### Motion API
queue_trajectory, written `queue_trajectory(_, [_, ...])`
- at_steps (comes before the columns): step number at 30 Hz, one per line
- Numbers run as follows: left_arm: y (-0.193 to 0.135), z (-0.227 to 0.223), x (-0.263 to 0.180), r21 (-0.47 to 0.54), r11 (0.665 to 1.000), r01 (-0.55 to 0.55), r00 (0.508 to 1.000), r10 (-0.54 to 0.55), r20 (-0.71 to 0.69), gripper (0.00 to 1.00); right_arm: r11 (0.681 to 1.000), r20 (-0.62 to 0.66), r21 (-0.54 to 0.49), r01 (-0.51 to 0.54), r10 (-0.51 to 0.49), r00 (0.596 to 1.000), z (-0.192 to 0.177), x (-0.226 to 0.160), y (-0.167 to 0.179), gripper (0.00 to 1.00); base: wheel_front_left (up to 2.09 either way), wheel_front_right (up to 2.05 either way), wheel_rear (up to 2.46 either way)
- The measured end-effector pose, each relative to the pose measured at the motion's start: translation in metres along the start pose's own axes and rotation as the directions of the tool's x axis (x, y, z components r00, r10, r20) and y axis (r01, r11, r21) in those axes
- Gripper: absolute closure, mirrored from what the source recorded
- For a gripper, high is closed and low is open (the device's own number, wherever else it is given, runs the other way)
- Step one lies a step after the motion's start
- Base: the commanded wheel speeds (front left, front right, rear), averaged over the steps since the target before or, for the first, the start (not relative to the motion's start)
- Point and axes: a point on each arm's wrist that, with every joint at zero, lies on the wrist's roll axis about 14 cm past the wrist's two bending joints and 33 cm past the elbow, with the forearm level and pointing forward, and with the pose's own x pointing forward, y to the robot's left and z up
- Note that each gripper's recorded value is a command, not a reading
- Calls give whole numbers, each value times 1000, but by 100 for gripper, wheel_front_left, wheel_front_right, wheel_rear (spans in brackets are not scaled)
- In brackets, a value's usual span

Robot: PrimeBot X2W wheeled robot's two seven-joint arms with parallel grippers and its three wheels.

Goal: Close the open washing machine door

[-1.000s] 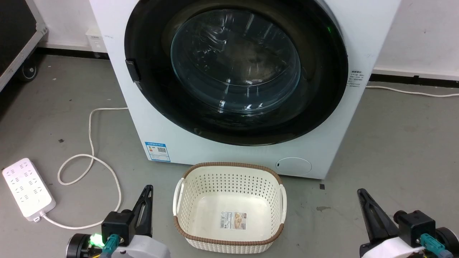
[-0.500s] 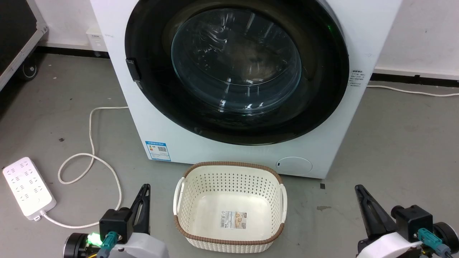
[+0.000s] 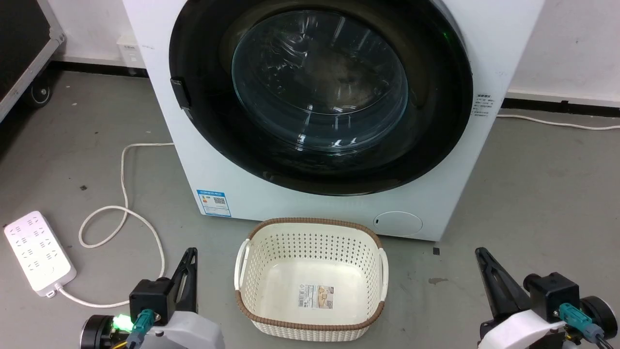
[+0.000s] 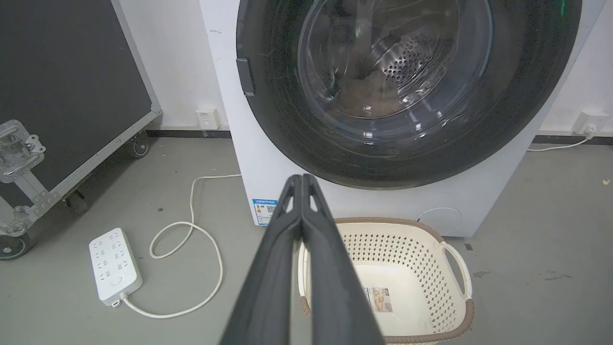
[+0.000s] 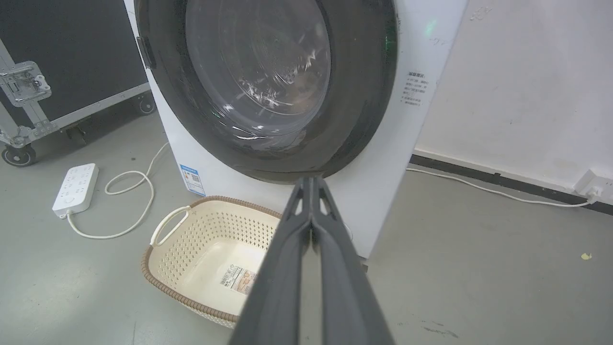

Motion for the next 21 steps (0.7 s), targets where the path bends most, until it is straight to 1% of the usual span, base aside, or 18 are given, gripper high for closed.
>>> queue_trajectory(21, [7,1,1,11,1000,-23,1000,23,-17,100,1000,-11,-2,-16,16,1000,4,4,6,100,0,0,0])
